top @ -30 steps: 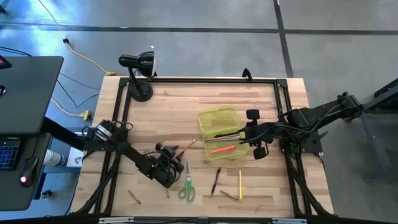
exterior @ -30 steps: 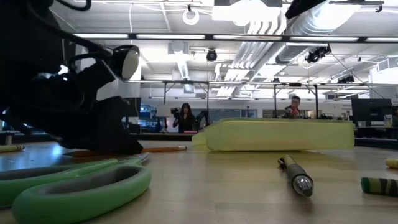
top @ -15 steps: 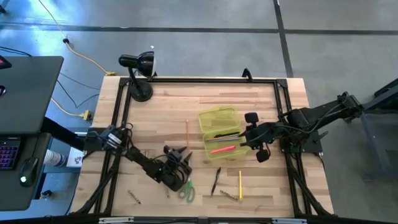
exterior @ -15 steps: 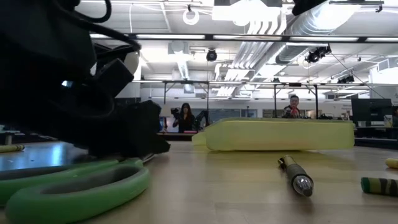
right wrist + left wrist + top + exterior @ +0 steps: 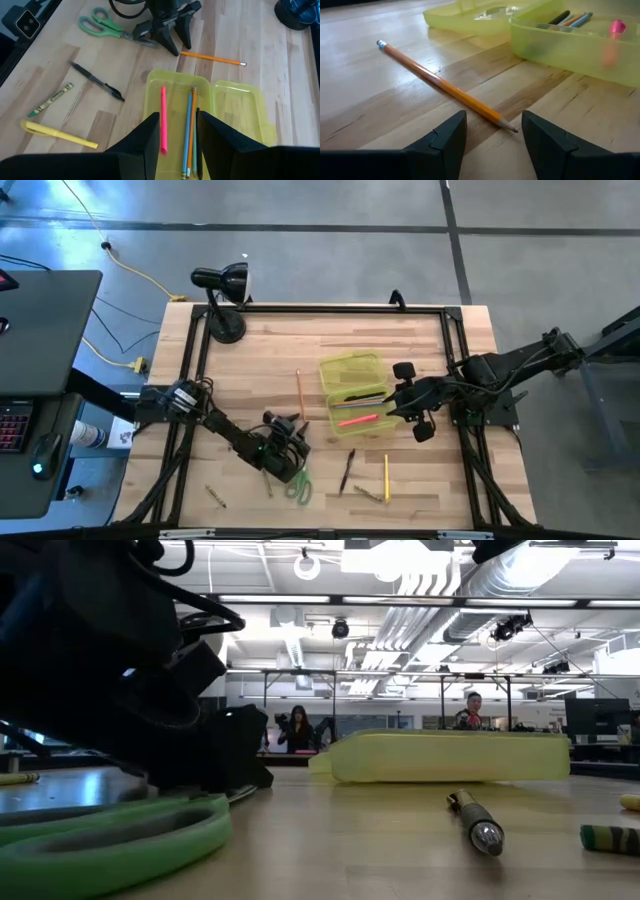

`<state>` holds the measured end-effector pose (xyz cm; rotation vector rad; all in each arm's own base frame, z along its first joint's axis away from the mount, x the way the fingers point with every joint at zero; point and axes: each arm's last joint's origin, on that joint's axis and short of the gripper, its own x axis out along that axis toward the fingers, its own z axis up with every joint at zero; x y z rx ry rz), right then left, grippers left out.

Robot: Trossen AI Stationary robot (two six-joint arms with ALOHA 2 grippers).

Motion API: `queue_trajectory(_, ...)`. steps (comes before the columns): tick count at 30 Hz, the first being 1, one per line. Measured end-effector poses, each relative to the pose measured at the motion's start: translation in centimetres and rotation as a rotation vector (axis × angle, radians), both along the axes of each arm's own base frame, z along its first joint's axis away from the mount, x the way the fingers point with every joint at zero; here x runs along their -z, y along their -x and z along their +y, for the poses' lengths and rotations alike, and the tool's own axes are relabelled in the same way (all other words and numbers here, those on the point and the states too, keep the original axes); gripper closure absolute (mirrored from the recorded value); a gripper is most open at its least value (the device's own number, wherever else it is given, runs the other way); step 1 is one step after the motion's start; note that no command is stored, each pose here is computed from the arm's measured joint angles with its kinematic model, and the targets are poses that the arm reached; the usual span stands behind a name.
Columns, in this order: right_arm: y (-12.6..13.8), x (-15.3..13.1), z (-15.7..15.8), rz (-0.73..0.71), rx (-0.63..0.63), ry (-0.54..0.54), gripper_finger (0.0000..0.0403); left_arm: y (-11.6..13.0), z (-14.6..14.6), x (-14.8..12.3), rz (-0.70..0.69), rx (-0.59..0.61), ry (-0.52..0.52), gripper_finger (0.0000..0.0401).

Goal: Pick & place school supplies into a supply box
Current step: Put the orange pencil into the yellow supply box

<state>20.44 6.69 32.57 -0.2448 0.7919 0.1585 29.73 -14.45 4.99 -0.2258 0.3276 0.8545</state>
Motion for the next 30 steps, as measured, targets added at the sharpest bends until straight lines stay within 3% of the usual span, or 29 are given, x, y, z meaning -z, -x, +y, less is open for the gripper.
queue_trajectory(19, 0.1, 0.1, 0.1, 0.024, -0.024, -0.027, 0.029, 1.8, 1.1, -1.1, 0.162, -0.053, 0.107, 0.0181)
queue_trajectory(30, 0.2, 0.2, 0.1, 0.034, -0.023, -0.023, 0.029, 3.9, 1.0, -1.2, 0.164, -0.129, 0.046, 0.0238)
